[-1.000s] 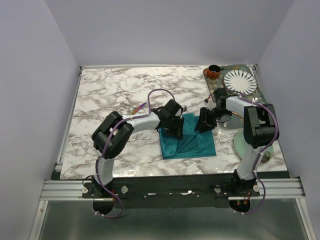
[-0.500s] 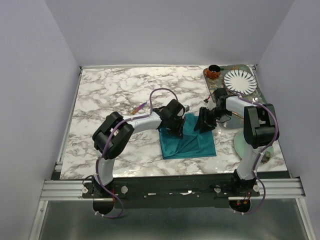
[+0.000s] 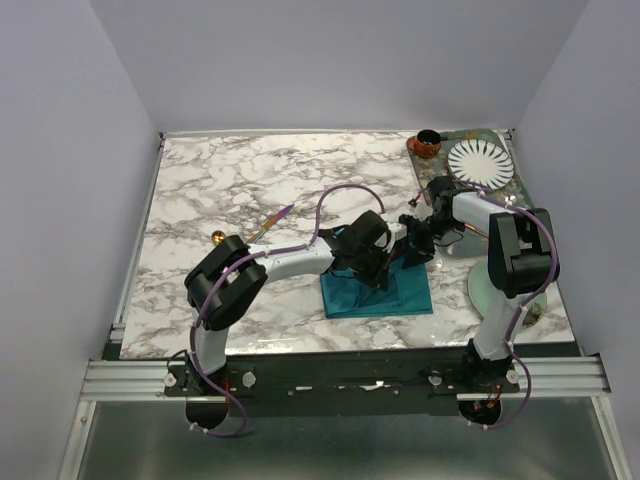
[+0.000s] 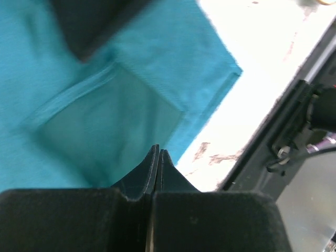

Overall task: Fold the napkin into a case and place the utensils inside
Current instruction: Fold the rectangle-folded napkin at the center of the board.

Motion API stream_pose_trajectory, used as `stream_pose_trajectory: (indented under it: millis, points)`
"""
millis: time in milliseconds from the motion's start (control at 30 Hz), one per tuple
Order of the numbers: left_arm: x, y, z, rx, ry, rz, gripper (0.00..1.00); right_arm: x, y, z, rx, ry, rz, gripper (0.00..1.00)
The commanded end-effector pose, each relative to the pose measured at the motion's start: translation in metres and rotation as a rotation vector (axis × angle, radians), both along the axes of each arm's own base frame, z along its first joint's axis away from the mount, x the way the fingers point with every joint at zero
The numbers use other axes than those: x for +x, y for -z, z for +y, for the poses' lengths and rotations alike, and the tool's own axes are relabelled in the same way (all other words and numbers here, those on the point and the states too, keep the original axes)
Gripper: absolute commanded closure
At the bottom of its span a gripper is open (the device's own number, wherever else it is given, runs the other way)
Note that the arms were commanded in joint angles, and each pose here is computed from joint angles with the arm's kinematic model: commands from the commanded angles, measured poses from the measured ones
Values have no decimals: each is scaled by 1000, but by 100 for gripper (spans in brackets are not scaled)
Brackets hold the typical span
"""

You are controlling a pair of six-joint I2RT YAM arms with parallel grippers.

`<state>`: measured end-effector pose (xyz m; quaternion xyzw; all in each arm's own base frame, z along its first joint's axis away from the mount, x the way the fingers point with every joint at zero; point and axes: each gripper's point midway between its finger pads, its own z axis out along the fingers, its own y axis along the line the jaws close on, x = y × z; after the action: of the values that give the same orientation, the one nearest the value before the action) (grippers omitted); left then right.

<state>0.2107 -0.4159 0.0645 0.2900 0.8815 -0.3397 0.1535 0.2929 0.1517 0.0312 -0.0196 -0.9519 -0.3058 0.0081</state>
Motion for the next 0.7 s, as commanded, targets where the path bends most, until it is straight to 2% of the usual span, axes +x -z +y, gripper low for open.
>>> stream_pose_trajectory:
  millis: [0, 33, 100, 133, 233, 267, 333, 500, 667]
  points:
    - [-11, -24, -14, -96, 94, -56, 99, 3, -9, -5, -19, -5, -32, 38]
    - [-13, -29, -16, -119, 114, -57, 91, 2, -9, -5, -19, -7, -31, 38]
    - [-15, -36, -14, -144, 132, -76, 88, 3, -9, -5, -20, -7, -31, 38]
    - [-12, -37, -13, -137, 119, -94, 83, 2, -8, -6, -24, -7, -31, 38]
    - [2, -34, 9, -62, 22, -134, 62, 4, -9, -8, -31, -5, -37, 38]
    - [17, -31, 21, -36, -46, -142, 60, 5, -10, -7, -29, -5, -40, 38]
    - [24, -18, 40, 21, -115, -108, 53, 7, -11, -7, -30, -3, -44, 38]
    - [41, 11, 60, 148, -210, -93, 52, 7, -13, -7, -29, -1, -44, 38]
    - [41, 21, 54, 148, -202, -58, 51, 3, -16, -7, -21, -3, -37, 38]
